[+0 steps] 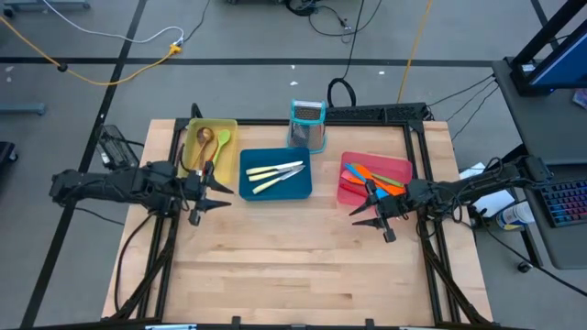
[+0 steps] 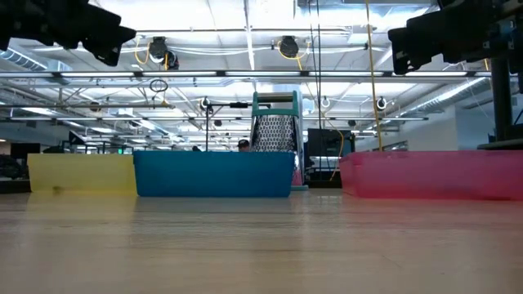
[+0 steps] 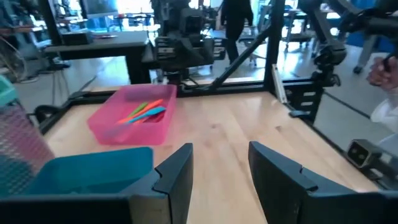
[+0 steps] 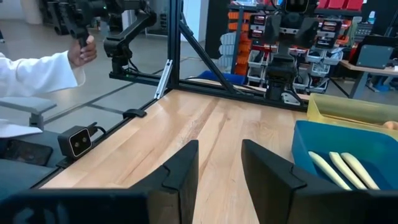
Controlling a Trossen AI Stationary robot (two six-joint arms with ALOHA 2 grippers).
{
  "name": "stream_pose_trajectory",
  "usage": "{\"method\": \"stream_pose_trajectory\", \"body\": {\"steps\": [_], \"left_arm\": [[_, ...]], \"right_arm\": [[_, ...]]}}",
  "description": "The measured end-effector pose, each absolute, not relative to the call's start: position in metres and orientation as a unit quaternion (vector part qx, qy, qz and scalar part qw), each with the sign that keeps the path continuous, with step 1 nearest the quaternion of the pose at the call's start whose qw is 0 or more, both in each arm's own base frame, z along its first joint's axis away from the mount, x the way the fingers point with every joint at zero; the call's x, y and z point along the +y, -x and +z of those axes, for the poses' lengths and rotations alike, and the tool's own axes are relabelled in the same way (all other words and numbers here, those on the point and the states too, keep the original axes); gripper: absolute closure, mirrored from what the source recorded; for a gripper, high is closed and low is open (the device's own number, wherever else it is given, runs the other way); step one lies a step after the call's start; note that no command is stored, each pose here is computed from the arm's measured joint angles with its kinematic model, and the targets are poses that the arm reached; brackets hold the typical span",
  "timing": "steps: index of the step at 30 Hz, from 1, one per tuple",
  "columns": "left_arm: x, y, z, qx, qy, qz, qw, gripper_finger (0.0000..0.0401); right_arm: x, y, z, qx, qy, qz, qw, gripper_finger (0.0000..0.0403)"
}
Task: Pick & Place Kitchen Items
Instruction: Return to Home Position
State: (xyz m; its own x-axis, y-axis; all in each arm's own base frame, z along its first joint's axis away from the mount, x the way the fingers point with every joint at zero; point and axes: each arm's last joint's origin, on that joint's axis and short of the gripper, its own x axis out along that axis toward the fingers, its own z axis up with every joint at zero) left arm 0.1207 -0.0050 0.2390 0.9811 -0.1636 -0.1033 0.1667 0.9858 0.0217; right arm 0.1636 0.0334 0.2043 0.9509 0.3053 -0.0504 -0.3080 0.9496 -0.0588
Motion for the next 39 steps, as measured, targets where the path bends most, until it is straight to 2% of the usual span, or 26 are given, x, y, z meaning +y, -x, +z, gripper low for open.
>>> {"method": "stream_pose_trajectory", "body": {"steps": [4, 10, 22, 31, 34, 39], "left_arm": [[-0.002, -0.111, 0.240, 0.047, -0.016, -0.074, 0.996, 0.0244], [-0.004, -0.094, 0.242, 0.026, -0.035, -0.110, 0.993, 0.0244], [-0.003, -0.065, 0.244, -0.027, -0.041, -0.090, 0.995, 0.0244], [-0.002, -0.065, 0.244, -0.025, -0.042, -0.084, 0.995, 0.0244], [-0.002, -0.068, 0.244, -0.052, -0.043, -0.092, 0.993, 0.0244], [-0.002, -0.083, 0.215, -0.072, -0.047, -0.119, 0.989, 0.0244]], "right_arm": [[0.033, -0.164, 0.204, 0.021, 0.033, 0.155, 0.987, 0.0287], [0.033, -0.164, 0.204, 0.021, 0.033, 0.155, 0.987, 0.0287], [0.033, -0.164, 0.204, 0.021, 0.033, 0.155, 0.987, 0.0287], [0.033, -0.164, 0.204, 0.024, 0.033, 0.155, 0.987, 0.0287], [0.033, -0.164, 0.204, 0.024, 0.033, 0.155, 0.987, 0.0287], [0.033, -0.164, 0.204, 0.024, 0.033, 0.155, 0.987, 0.0287]]}}
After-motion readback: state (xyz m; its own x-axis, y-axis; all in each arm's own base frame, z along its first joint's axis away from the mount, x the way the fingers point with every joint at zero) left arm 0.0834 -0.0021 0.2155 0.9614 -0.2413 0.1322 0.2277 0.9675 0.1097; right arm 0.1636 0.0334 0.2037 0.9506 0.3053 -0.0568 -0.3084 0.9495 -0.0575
